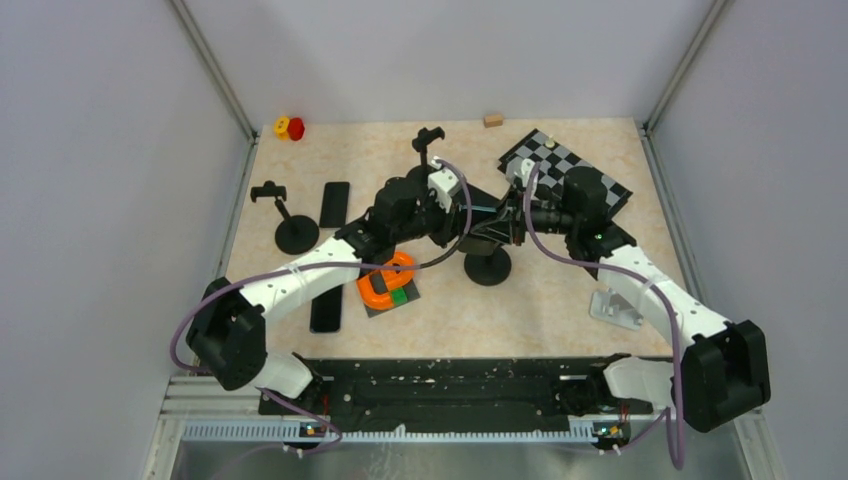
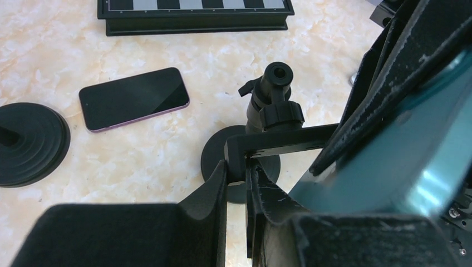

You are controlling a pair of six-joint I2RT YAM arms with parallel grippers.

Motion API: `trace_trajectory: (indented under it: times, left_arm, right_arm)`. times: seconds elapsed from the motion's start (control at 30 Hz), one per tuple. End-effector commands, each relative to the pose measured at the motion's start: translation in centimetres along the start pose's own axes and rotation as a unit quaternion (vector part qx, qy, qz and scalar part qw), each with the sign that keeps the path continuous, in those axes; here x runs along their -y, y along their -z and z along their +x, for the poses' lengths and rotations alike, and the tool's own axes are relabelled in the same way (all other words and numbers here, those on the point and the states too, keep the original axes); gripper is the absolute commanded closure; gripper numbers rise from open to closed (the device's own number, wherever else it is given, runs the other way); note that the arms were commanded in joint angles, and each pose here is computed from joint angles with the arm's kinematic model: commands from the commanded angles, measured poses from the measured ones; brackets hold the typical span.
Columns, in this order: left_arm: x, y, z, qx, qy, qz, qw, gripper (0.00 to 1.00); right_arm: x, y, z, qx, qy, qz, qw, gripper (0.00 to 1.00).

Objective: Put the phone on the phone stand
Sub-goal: Install the phone on the phone stand.

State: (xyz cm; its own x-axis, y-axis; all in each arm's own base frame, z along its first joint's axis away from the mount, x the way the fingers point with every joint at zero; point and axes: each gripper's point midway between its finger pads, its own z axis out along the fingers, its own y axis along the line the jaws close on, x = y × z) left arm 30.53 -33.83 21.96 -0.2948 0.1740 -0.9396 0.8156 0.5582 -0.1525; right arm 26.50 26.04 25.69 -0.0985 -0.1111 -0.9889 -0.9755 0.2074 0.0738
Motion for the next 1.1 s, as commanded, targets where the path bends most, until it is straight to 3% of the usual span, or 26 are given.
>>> trace_trajectory:
  times: [0.0, 0.57, 1.07]
  left_arm:
    - [-0.7, 0.7, 0.6, -0.001, 0.007, -0.025, 1.0, 1.0]
    - [-0.2, 0.5, 0.7, 0.0, -0.004, -0.029, 1.0, 1.0]
    - [1.4, 0.2, 0.3, -0.007, 0.001, -0.012, 1.0, 1.0]
  right_arm:
    - [3.6, 1.8, -0.1, 0.001, -0.015, 0.129, 0.992, 1.0]
    - [6.6, 4.2, 1.7, -0.024, -0.035, 0.253, 0.966, 1.0]
    - [8.0, 5.5, 4.1, -0.057, -0.04, 0.31, 0.948, 1.0]
